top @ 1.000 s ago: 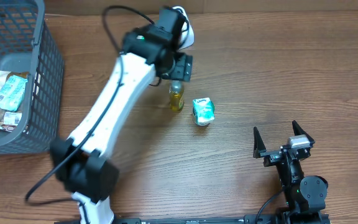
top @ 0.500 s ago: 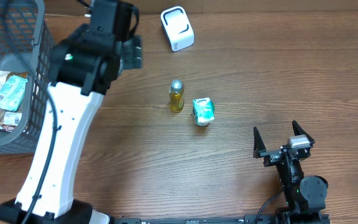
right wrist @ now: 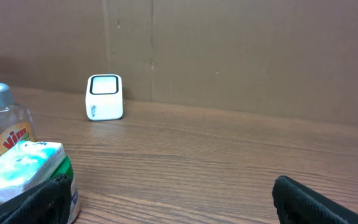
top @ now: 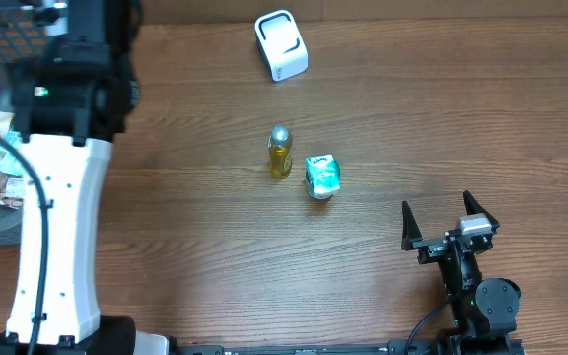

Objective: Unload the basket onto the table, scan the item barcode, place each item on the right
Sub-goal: 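Release the bottle and withdraw the left gripper to the basket, then reach into the basket and grasp the mint-green wet-wipes pack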

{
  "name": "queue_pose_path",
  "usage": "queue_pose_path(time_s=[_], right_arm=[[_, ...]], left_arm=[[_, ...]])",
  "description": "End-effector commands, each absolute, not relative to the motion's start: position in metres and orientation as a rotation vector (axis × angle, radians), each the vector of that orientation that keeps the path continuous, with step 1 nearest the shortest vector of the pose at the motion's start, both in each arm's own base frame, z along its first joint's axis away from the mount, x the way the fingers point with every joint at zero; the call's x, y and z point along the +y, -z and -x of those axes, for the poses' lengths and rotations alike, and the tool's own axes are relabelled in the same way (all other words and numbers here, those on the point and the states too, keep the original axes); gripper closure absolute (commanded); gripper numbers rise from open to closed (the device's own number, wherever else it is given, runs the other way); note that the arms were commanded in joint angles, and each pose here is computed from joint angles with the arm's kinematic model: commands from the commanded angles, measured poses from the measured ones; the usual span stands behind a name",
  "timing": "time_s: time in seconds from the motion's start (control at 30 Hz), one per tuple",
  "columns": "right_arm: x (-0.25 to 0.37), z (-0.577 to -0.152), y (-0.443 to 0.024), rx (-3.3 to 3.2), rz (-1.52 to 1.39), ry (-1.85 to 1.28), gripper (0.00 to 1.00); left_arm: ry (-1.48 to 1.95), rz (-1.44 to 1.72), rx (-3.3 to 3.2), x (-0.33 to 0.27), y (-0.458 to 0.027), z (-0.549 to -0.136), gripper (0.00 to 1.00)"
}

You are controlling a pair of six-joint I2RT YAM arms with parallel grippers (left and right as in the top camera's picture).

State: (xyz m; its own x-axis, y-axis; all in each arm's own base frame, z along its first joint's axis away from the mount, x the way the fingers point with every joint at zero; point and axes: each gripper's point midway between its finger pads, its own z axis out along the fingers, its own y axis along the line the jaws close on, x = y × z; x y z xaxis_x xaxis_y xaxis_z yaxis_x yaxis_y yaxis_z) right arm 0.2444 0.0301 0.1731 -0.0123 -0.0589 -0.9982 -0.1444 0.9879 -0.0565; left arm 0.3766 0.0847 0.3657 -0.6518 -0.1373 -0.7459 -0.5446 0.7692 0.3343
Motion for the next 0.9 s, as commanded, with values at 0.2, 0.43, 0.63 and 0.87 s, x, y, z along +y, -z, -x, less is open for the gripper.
queue_pose_path(time_s=[0.2,0.43,0.63,0.87], right_arm=[[0.028,-0.245,-0.17,1.585,0.153,-0.061,0.0],[0.028,-0.245,-0.17,1.585,0.153,-0.061,0.0],[0.028,-0.245,-0.17,1.585,0.153,-0.061,0.0],[0.028,-0.245,-0.17,1.585,0.153,-0.061,0.0]], left_arm=[[-0.666,0.693,2.227,0.146,-0.363,-0.362,0.0],[-0.655,0.791,2.211,0.176,-0.361,-0.352,0.0],[-0.686,0.857,2.208,0.197,-0.357,-0.344,0.0],[-0.715,0.89,2.28,0.209,-0.331,-0.345,0.0]])
